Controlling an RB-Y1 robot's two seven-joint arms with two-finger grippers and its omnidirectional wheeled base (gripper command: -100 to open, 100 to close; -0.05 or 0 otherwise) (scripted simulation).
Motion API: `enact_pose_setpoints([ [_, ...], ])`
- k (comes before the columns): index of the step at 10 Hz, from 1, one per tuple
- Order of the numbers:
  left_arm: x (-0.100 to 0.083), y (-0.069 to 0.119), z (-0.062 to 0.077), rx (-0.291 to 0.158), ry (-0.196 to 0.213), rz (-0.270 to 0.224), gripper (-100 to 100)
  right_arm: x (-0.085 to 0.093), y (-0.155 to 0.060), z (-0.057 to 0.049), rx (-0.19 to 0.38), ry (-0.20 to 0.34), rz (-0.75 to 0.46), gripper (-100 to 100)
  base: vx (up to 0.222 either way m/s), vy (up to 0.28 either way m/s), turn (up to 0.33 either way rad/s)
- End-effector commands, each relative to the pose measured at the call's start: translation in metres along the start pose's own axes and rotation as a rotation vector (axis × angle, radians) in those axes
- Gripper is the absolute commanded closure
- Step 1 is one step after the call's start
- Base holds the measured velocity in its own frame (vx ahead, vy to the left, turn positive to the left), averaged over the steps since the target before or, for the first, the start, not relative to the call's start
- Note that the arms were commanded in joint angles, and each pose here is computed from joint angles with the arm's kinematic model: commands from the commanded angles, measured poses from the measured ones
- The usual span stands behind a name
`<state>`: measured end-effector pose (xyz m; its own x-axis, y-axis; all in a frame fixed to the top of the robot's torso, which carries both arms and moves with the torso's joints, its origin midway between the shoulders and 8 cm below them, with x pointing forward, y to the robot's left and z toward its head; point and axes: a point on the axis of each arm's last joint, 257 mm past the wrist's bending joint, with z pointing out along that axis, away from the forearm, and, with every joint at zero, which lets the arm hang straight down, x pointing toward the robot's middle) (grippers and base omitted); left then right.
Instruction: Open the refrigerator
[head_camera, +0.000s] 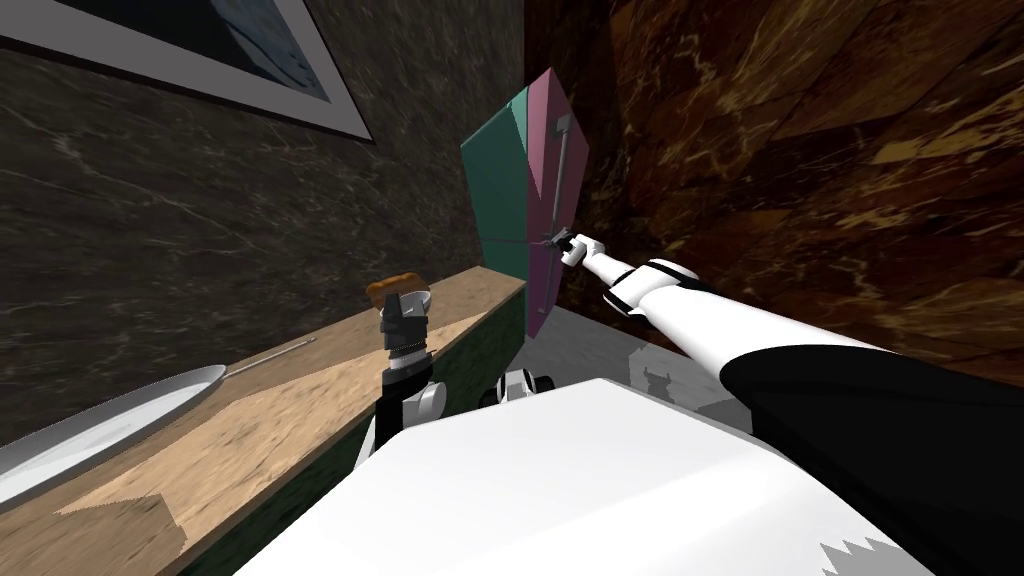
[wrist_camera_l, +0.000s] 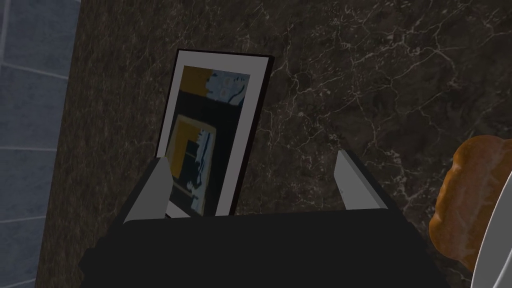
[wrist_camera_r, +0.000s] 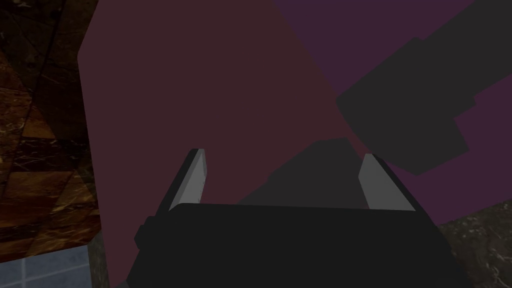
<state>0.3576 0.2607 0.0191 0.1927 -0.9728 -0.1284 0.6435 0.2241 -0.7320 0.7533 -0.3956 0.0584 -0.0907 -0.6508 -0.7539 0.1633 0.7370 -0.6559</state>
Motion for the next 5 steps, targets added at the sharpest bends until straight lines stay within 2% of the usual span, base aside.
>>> enact_pose_setpoints([
  [1,0.000,0.000,0.000,0.000,0.000,0.000,0,0.000,0.001,-0.001,-0.003,-0.010,0.008,100,-0.032,0.039,-0.006],
  [2,0.000,0.000,0.000,0.000,0.000,0.000,0,-0.012,0.015,-0.002,-0.031,-0.035,0.009,100,-0.094,-0.157,0.076],
  [3,0.000,0.000,0.000,0.000,0.000,0.000,0,-0.023,0.022,-0.003,-0.049,-0.055,0.010,100,-0.102,-0.323,0.149],
  [4,0.000,0.000,0.000,0.000,0.000,0.000,0,-0.023,0.022,-0.003,-0.049,-0.055,0.010,100,-0.105,-0.314,0.122],
  [5,0.000,0.000,0.000,0.000,0.000,0.000,0,-0.033,0.030,-0.004,-0.067,-0.075,0.010,100,-0.086,-0.286,0.090],
])
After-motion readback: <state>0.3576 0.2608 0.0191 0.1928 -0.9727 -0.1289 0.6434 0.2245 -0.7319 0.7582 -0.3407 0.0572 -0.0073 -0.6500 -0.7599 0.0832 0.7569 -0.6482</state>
